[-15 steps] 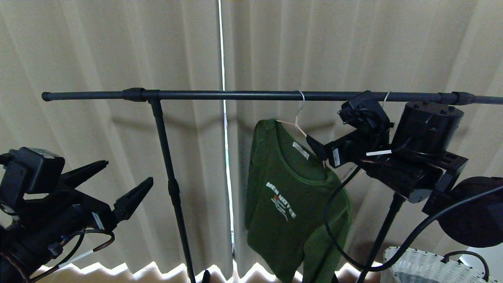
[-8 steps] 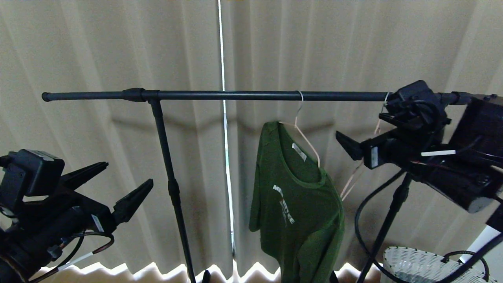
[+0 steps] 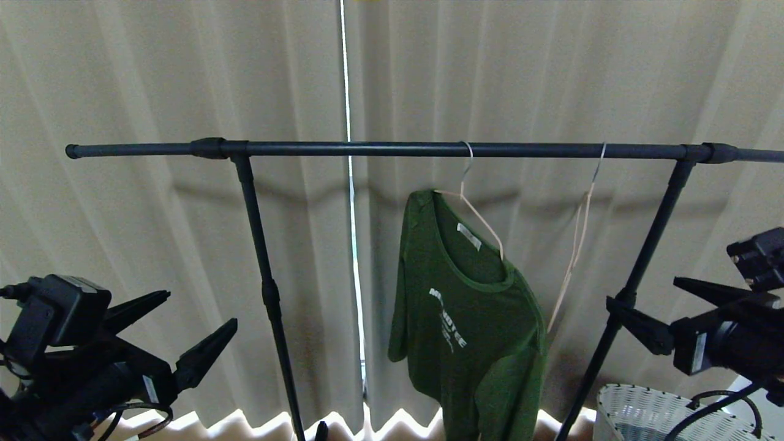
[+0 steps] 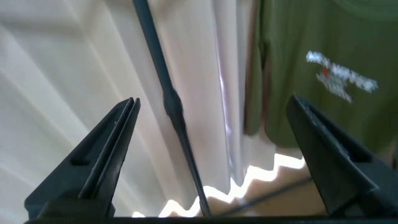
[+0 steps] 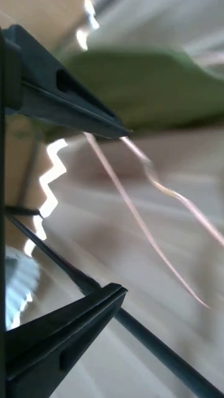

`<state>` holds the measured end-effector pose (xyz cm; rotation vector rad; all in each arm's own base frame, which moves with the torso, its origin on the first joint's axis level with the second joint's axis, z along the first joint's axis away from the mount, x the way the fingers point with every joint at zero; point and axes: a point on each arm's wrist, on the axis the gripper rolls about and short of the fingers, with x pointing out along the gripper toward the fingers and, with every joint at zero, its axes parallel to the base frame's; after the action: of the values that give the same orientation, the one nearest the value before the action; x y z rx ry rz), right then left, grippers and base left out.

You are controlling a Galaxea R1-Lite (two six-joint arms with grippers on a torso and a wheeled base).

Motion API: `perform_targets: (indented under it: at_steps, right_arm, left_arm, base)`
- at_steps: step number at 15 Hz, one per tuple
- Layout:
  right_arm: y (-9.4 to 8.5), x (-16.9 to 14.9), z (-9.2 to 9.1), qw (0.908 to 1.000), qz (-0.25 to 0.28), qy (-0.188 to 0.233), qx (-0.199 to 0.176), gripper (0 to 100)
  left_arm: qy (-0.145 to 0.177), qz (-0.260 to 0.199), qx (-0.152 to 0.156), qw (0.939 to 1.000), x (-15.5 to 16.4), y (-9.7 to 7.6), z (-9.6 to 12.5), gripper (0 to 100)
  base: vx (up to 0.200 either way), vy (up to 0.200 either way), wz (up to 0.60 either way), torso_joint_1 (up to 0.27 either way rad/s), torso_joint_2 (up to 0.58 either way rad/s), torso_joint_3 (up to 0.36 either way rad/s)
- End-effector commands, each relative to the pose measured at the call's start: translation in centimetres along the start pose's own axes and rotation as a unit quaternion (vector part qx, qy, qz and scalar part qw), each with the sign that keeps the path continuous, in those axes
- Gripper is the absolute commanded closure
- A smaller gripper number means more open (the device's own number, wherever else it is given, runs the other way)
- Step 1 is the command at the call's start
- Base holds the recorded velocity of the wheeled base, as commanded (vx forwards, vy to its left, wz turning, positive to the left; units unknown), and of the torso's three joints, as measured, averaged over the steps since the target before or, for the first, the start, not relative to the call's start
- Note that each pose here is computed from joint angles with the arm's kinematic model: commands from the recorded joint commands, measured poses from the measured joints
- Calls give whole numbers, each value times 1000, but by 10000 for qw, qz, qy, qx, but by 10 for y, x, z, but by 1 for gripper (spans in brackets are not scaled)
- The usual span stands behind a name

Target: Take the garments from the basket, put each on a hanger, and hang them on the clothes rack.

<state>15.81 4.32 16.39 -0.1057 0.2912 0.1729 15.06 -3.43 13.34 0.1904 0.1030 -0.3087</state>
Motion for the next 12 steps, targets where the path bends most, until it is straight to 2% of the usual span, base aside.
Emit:
perform_targets:
  at_steps: [1, 4, 5, 6, 7, 8, 12]
  right_arm:
    - [-1, -11, -17, 10000, 35, 83, -34, 0]
    - [0, -13, -30, 9998, 18, 160, -143, 0]
    - [0, -15, -40, 9989, 34, 334, -331, 0]
    - [0, -15, -41, 9981, 34, 350, -506, 0]
    - [0, -15, -40, 9979, 42, 341, -551, 0]
    - [0, -15, -40, 9977, 44, 341, -589, 0]
    - [-4, -14, -42, 9976, -109, 416, -545, 0]
  left_arm:
    - [177, -8, -22, 9998, 3, -1, -6, 0]
    - [485, 262, -10, 9985, 9, 0, -9, 0]
    - [696, 308, -14, 9971, 12, 1, -9, 0]
    - [913, 259, -21, 9955, 14, 1, -8, 0]
    - [994, 236, -23, 9948, 14, 1, -7, 0]
    - [1223, 177, -42, 9923, 9, 1, -5, 0]
    - [1763, 65, -111, 9843, -24, 1, 7, 0]
  base:
    - [0, 0, 0, 0, 0, 0]
    - [0, 0, 0, 0, 0, 0]
    - [0, 0, 0, 0, 0, 0]
    - [0, 0, 0, 0, 0, 0]
    - [0, 0, 0, 0, 0, 0]
    - [0, 0, 0, 0, 0, 0]
    - [0, 0, 0, 0, 0, 0]
